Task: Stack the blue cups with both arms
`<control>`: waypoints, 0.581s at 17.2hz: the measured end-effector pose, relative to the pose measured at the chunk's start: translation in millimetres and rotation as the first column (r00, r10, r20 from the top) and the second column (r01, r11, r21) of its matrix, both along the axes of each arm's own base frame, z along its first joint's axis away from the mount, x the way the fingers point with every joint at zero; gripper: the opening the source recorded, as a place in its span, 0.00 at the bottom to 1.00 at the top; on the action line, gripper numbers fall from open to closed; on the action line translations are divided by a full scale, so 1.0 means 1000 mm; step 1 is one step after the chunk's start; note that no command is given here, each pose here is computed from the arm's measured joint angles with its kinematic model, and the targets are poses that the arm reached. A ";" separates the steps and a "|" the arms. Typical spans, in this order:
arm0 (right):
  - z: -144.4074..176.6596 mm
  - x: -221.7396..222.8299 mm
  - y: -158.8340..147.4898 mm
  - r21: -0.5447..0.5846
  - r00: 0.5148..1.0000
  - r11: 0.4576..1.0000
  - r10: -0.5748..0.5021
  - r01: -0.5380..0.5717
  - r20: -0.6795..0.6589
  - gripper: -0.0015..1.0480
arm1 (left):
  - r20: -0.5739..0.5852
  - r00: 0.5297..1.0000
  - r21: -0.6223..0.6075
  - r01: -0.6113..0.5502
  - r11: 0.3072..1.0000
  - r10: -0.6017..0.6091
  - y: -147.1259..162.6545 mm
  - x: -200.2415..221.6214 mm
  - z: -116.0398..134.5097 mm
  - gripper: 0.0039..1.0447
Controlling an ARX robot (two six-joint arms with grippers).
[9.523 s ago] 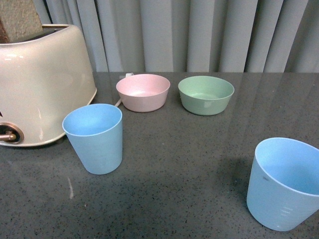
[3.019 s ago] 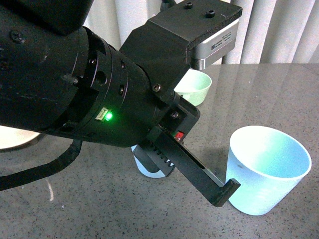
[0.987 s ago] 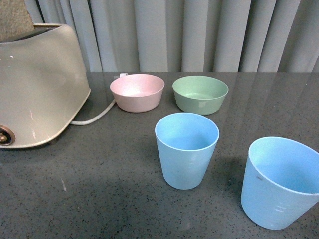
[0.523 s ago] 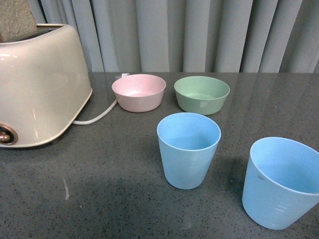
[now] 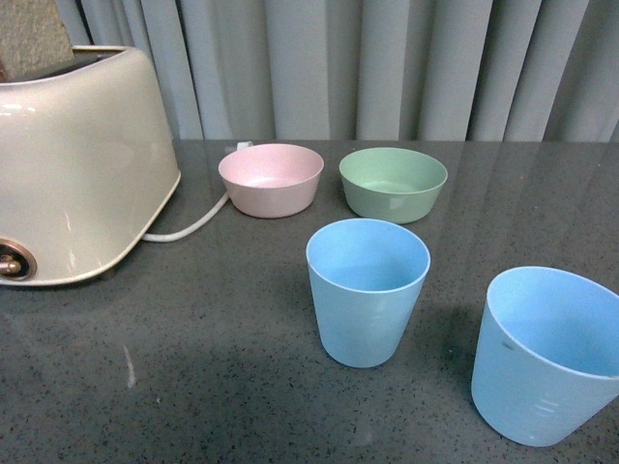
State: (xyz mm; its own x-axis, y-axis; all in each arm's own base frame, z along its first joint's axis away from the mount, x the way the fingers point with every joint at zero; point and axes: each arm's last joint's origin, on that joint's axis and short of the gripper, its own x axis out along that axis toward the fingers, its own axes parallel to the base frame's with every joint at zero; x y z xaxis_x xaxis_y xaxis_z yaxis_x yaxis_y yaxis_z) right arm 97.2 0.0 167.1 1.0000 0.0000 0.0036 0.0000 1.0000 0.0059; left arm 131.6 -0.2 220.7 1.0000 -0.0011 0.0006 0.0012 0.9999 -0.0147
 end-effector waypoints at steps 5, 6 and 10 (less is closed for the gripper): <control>0.000 0.000 0.000 0.000 1.000 1.000 0.000 0.000 0.000 0.94 | 0.005 1.000 0.000 -0.001 1.000 0.001 0.000 -0.012 -0.026 0.01; 0.000 0.000 0.000 0.000 1.000 1.000 0.000 0.000 0.000 0.94 | 0.005 1.000 0.000 -0.002 1.000 0.002 0.000 -0.014 -0.029 0.01; 0.000 0.000 0.000 0.000 1.000 1.000 0.000 0.000 0.000 0.94 | -0.003 1.000 0.000 -0.001 1.000 0.001 0.000 -0.019 -0.039 0.01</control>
